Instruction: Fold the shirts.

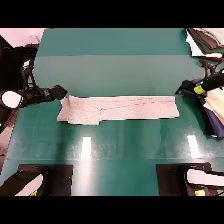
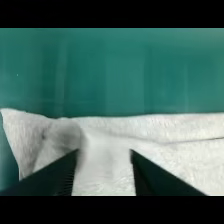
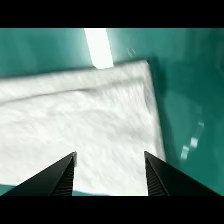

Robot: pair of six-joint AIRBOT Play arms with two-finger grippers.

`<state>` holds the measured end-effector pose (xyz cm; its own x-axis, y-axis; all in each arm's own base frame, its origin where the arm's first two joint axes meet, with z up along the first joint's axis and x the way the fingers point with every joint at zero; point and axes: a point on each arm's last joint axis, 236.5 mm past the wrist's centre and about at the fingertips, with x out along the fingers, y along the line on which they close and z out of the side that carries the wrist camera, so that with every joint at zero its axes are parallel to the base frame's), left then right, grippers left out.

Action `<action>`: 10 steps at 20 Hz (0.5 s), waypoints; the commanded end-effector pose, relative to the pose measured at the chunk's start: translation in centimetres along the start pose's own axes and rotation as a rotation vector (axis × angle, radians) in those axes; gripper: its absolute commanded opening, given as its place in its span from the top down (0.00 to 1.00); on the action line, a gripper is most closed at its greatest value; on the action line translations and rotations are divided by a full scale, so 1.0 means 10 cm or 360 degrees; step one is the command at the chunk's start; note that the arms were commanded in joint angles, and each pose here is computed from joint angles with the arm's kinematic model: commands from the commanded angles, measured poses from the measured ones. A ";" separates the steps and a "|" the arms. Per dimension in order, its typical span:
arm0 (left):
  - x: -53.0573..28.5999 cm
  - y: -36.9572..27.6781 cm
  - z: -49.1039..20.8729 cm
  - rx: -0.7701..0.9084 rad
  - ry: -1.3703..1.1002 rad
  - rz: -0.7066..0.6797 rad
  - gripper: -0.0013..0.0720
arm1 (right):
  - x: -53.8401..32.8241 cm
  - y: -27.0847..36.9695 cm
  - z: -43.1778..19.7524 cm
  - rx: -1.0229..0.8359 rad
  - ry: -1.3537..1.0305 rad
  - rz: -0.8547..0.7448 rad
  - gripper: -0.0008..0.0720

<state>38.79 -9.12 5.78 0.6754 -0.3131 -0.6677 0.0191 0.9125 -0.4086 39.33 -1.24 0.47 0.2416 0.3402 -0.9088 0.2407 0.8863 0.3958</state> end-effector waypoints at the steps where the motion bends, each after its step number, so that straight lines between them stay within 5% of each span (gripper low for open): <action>1: 0.11 0.06 0.07 -0.0069 -0.0040 0.0020 0.39 | 0.00 0.17 0.20 0.0089 -0.0075 0.0246 0.31; 4: 0.11 0.05 -0.03 -0.0067 0.0030 0.0019 0.41 | -0.03 -0.03 -0.11 0.0004 0.0102 0.0269 0.32; 7: 0.09 0.03 -0.32 -0.0061 0.0224 0.0006 0.96 | 0.05 -0.34 -0.37 0.0073 0.0204 0.0293 0.31; 10: 0.05 0.02 -0.50 -0.0047 0.0351 0.0001 0.96 | 0.19 -0.60 -0.45 0.0139 0.0158 0.0310 0.32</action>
<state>37.18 -9.87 3.20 0.5722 -0.3423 -0.7452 -0.0125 0.9050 -0.4253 35.36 -3.49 -2.61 0.1852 0.5152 -0.8368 0.2745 0.7905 0.5475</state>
